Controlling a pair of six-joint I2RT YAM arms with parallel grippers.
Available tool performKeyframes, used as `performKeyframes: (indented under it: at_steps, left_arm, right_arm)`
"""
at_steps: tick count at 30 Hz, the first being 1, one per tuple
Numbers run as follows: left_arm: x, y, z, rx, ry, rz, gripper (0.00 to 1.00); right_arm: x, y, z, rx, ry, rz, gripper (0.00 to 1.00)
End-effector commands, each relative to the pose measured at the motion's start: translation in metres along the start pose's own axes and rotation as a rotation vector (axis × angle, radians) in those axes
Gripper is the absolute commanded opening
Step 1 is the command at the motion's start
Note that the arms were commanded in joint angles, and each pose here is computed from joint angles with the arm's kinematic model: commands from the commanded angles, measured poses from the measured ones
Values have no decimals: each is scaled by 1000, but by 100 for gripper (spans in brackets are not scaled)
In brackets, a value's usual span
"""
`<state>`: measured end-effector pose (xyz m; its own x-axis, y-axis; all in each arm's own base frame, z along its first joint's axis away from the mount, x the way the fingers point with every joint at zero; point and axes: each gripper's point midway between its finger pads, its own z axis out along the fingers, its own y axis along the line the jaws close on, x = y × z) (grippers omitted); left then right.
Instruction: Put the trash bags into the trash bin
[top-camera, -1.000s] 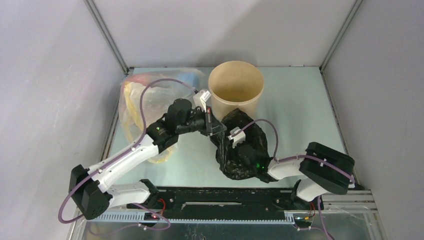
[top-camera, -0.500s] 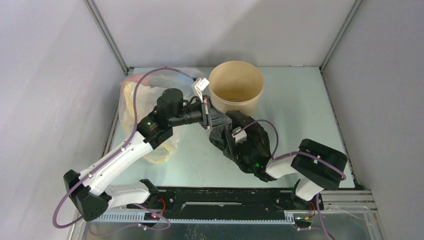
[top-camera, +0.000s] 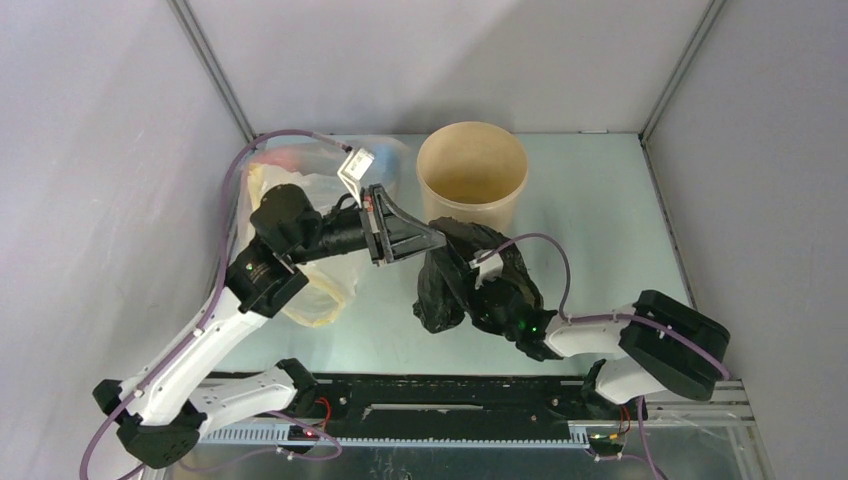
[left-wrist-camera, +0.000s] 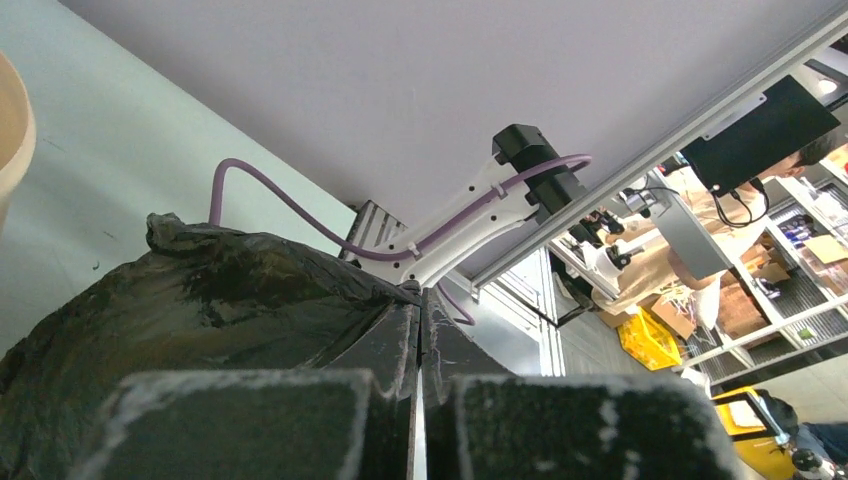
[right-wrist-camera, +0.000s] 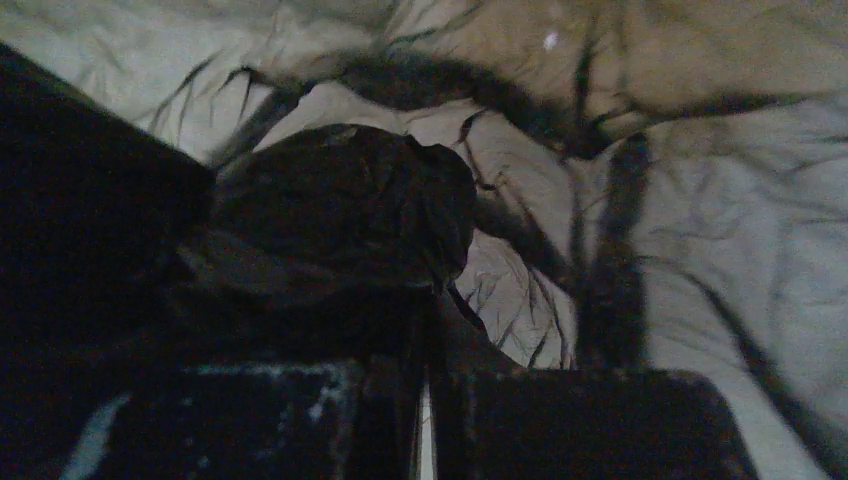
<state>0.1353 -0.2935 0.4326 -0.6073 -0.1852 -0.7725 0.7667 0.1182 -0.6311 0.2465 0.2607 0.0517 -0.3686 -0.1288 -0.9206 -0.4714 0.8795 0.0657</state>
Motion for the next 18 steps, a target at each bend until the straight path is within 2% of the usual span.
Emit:
performKeyframes:
  at_steps: [1,7,18]
  left_arm:
    - [1,0,-1,6,8,10,0]
    - [13,27,5,-78,43,8,0]
    - [-5,12,-1,-84,20,68,0]
  right_arm:
    - [-31,8,-9,-20,-63,46,0]
    - [-68,26,-29,-91,-110,41,0]
    - [-89,33,-47,-143,-111,56,0]
